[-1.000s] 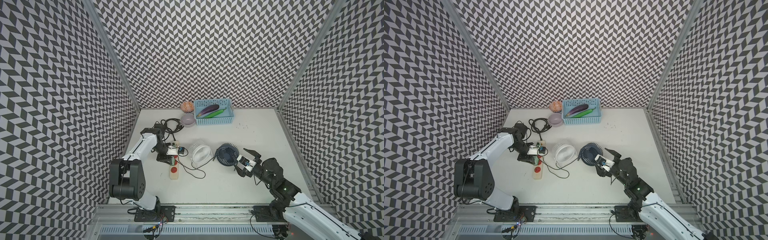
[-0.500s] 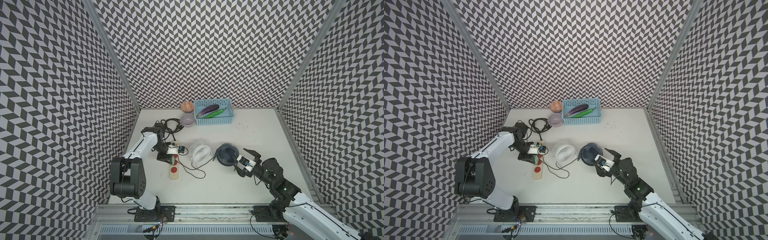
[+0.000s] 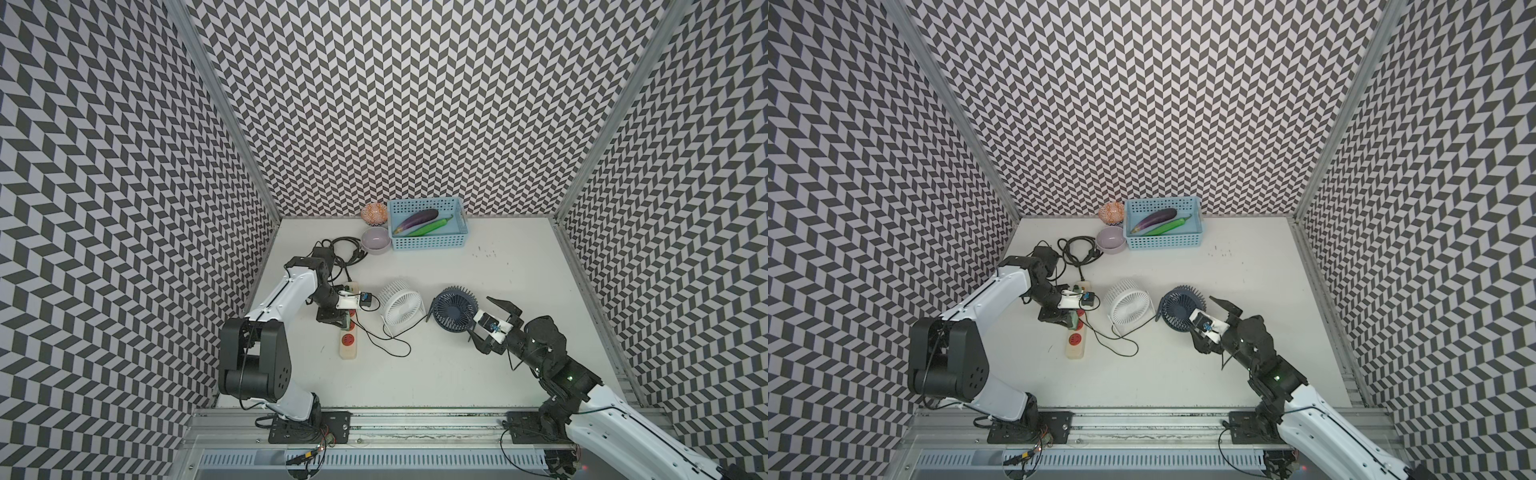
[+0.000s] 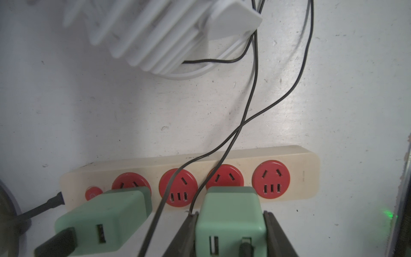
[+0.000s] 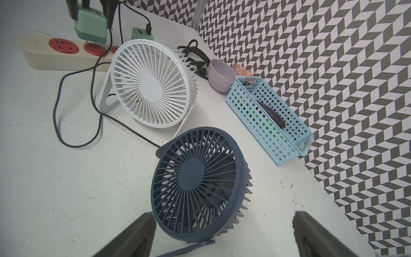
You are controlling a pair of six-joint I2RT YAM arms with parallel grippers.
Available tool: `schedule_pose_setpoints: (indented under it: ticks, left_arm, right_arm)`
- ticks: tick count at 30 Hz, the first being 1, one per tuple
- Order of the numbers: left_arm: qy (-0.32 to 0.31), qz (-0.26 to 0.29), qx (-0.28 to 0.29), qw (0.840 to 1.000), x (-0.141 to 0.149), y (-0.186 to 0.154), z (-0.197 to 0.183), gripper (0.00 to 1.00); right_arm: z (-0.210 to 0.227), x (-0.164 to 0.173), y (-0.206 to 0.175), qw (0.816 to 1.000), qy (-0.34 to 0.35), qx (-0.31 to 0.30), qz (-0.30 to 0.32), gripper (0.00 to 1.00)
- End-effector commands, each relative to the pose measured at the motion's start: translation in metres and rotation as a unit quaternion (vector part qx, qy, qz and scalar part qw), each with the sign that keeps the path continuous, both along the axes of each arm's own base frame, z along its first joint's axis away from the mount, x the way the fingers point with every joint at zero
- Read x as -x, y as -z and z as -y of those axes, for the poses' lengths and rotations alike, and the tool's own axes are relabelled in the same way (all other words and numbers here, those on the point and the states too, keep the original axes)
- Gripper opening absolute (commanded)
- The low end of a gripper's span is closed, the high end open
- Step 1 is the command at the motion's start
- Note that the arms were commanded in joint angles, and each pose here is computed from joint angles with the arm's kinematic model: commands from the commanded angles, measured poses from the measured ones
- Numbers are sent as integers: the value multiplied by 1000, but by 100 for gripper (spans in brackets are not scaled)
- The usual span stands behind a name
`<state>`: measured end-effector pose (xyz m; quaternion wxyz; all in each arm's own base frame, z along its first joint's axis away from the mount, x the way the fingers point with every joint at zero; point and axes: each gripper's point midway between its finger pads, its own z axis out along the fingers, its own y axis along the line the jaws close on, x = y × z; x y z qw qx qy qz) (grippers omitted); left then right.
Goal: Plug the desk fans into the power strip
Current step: Insert the plug into the socket.
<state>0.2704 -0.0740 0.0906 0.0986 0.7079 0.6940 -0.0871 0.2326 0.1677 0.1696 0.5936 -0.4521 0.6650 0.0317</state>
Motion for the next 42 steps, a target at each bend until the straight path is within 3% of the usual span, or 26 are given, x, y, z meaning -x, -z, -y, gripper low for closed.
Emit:
schedule_pose_setpoints:
  ticks: [1,6,12,18,25,42]
  left_arm:
    - [4,-9,-11,1000,-1,34,2,0]
    - [5,1,-15,1000,-2,33,-1,0]
    - [13,29,12,999,-18,3,4,0]
    - [3,21,35,999,-26,-14,6,0]
    - [12,33,28,999,-20,-6,3,0]
    - [8,-28,26,999,10,-4,1,0]
  right_arm:
    - [0,-2,-12,1000,0,-16,25,100]
    - [-1,-2,-12,1000,-1,-17,26,100]
    - [0,-2,-12,1000,-1,-16,27,100]
    - [0,-2,-13,999,0,-17,28,100]
    - [0,-2,-11,999,-1,-15,28,100]
    - [0,-2,-11,999,-2,-14,29,100]
